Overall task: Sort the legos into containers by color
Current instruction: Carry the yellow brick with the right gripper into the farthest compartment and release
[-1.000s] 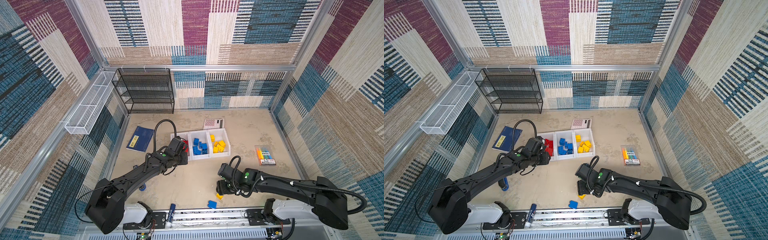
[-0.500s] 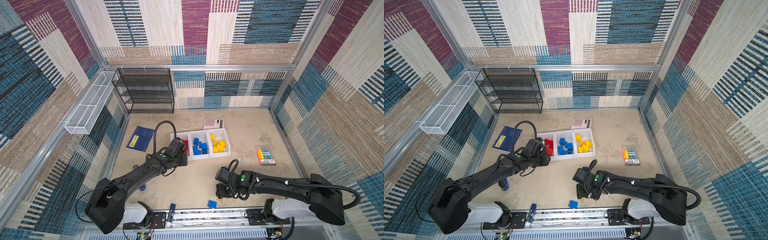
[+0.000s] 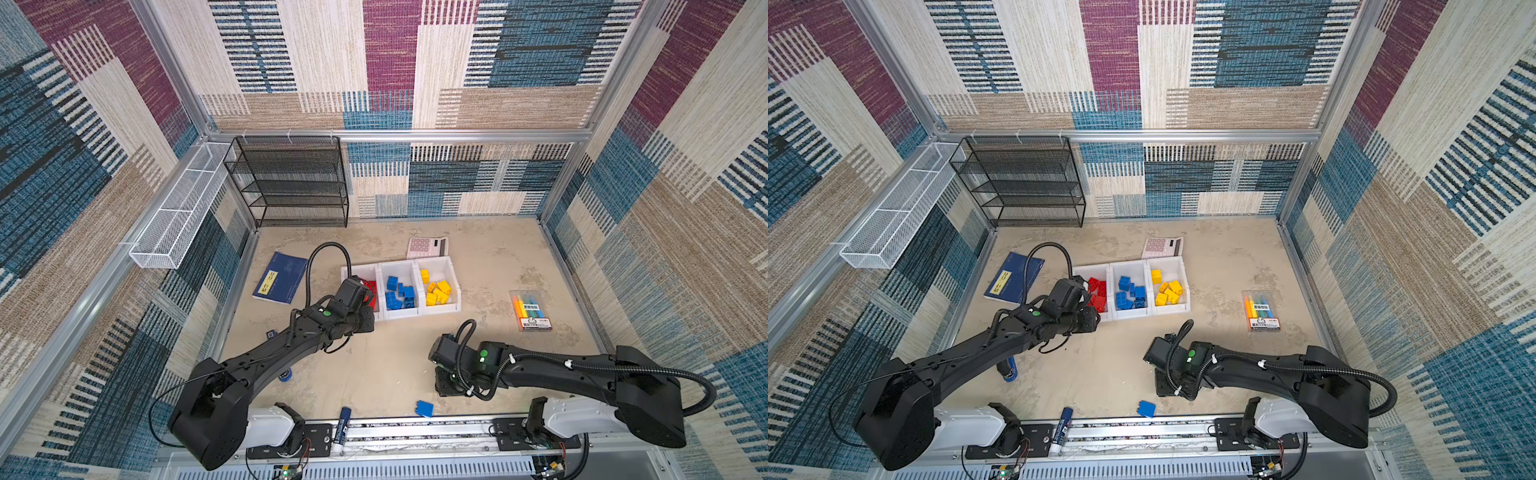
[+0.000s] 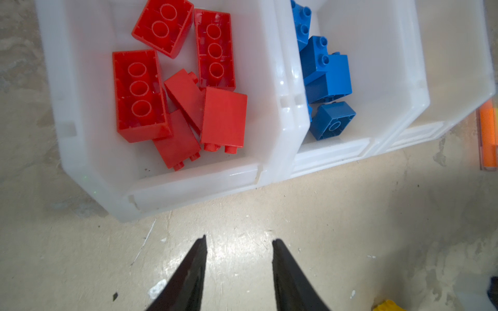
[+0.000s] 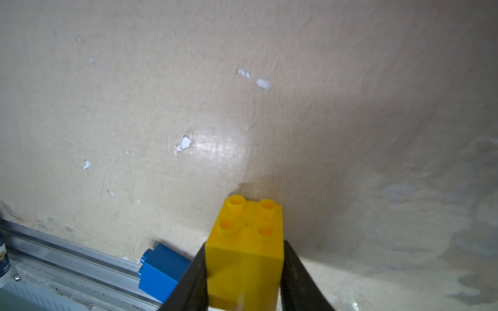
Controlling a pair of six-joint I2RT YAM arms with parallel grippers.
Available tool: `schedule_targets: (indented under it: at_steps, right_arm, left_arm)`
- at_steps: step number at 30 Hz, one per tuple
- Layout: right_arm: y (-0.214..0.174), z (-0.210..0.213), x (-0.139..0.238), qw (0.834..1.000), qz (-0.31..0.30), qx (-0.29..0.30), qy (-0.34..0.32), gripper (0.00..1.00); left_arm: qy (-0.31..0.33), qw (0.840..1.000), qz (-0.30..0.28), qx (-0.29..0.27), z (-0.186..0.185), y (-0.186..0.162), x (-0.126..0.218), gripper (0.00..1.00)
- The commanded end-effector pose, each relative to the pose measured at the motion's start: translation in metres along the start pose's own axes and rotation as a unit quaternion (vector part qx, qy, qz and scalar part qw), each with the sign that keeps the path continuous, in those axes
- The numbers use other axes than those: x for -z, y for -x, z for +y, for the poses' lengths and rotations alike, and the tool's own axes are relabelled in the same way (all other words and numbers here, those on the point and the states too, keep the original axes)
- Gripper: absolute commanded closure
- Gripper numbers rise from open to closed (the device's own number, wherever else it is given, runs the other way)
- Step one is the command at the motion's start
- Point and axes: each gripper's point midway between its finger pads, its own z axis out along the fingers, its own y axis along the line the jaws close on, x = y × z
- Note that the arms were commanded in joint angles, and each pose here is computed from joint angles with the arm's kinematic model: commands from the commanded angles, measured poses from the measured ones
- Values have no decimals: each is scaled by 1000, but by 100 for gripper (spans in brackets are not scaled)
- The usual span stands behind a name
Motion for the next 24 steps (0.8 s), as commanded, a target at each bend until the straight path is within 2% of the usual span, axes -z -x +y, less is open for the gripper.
schedule_targets:
  at_steps: [1,3,6,13,18,24]
  right_arm:
    - [12,2,6,1000,-29,-5,-1,62]
    - [21,3,11,999,-43,0,0,65]
    - [55,0,29,996,-85,6,11,66]
    - [193,-13,99,971,-234,37,11,65]
    - [264,-12,105,965,-255,66,2,64]
    - [306,-19,87,966,-250,64,5,63]
  left_arm:
    - [4,1000,0,6,2,0,1,56]
    - [4,1000,0,6,2,1,2,56]
    - [4,1000,-1,4,1,2,4,56]
    - [3,1000,3,10,2,-1,8,56]
    - [1,1000,7,19,5,-8,13,56]
    - [1,1000,3,30,12,-17,21,56]
